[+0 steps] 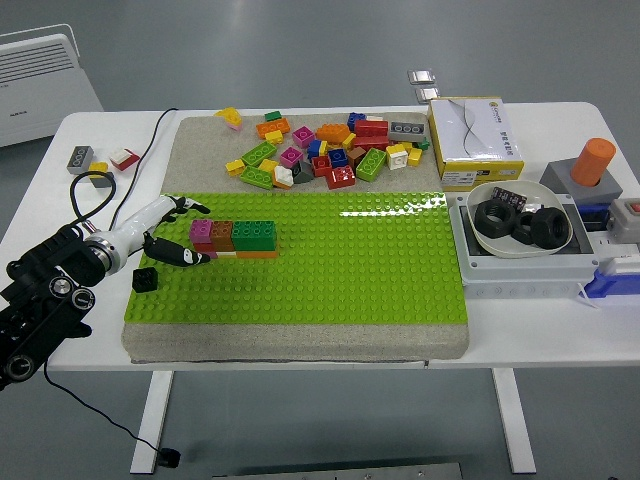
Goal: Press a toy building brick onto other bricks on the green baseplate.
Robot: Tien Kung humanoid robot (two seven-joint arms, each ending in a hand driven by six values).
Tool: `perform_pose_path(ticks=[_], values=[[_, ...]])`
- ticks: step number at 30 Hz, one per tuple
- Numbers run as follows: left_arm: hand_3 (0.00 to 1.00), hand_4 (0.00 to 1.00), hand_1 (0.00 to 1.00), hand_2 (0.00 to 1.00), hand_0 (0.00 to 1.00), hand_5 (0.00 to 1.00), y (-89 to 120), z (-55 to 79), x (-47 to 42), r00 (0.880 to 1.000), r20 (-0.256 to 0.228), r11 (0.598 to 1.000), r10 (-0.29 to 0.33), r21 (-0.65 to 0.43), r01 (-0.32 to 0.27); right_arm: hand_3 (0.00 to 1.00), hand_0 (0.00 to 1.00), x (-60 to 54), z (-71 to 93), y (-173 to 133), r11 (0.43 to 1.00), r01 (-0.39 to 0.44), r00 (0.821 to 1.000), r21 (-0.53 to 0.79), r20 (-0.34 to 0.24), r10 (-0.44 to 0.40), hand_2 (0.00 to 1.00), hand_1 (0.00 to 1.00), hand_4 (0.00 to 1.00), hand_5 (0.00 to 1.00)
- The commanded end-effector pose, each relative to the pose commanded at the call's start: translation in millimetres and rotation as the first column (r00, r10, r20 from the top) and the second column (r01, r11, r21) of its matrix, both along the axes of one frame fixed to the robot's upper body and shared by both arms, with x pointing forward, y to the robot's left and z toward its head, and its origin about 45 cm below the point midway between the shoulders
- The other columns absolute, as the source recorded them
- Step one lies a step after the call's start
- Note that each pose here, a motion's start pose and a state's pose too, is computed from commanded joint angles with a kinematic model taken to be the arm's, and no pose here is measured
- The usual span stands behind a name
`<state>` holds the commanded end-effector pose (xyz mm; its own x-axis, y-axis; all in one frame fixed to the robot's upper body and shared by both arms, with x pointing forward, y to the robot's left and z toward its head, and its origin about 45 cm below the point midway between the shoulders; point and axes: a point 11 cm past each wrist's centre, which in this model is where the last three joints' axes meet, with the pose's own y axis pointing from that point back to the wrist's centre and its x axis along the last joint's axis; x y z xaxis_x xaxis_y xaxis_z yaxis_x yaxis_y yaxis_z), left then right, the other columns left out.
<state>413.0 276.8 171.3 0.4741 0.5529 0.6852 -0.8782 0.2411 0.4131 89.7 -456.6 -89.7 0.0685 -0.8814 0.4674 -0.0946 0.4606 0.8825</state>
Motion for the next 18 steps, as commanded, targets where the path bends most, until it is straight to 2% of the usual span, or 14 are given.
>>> perform_pose_path(ticks=[1, 2, 8, 9, 14, 15, 18], values=[[0.829, 0.973, 0.967, 0.959, 0.913, 0.18, 0, 2.3, -0.1, 1.0, 0.008, 1.0, 0.001, 0.0, -0.001, 0.719, 0.518, -0.1, 0.0, 0, 1.0, -0.001, 1.0, 0.0, 0.0, 0.001, 0.687, 0.67, 0.758, 0.821], [0.819, 0.998, 0.967, 0.96, 0.916, 0.263, 0, 6.3, -0.5, 1.0, 0.022, 1.0, 0.002, -0.001, -0.002, 0.718, 0.518, -0.4, 0.0, 0, 1.0, -0.001, 1.0, -0.001, -0.001, 0.001, 0.687, 0.67, 0.758, 0.821], [0.819, 0.998, 0.967, 0.96, 0.916, 0.263, 9, 25.0, -13.7, 0.994, 0.101, 0.999, 0.034, 0.002, -0.034, 0.718, 0.518, -5.7, -0.4, -2, 1.0, 0.005, 1.0, -0.002, -0.009, -0.005, 0.687, 0.67, 0.758, 0.821], [0.715, 0.964, 0.959, 0.954, 0.926, 0.842, 9, 31.3, -15.5, 0.991, 0.125, 0.999, 0.039, -0.005, -0.038, 0.717, 0.518, -6.8, -0.4, -2, 1.0, 0.006, 1.0, -0.002, -0.01, -0.006, 0.685, 0.67, 0.758, 0.821], [0.715, 0.964, 0.959, 0.954, 0.926, 0.842, -10, 46.9, -25.4, 0.977, 0.211, 0.999, 0.001, 0.037, -0.009, 0.717, 0.518, -7.5, -0.6, -2, 1.0, 0.001, 1.0, -0.004, -0.014, -0.001, 0.685, 0.67, 0.758, 0.821], [0.701, 0.922, 0.953, 0.949, 0.933, 0.998, -14, 47.5, -28.0, 0.974, 0.226, 0.999, -0.006, 0.05, -0.005, 0.717, 0.518, -7.9, -0.7, -2, 1.0, 0.002, 1.0, -0.003, -0.015, -0.003, 0.684, 0.67, 0.758, 0.821], [0.701, 0.922, 0.953, 0.949, 0.933, 0.998, -18, 45.1, -31.7, 0.971, 0.237, 0.998, -0.011, 0.07, -0.005, 0.717, 0.518, -8.7, -1.0, -2, 1.0, 0.004, 1.0, -0.003, -0.016, -0.004, 0.684, 0.67, 0.758, 0.821]])
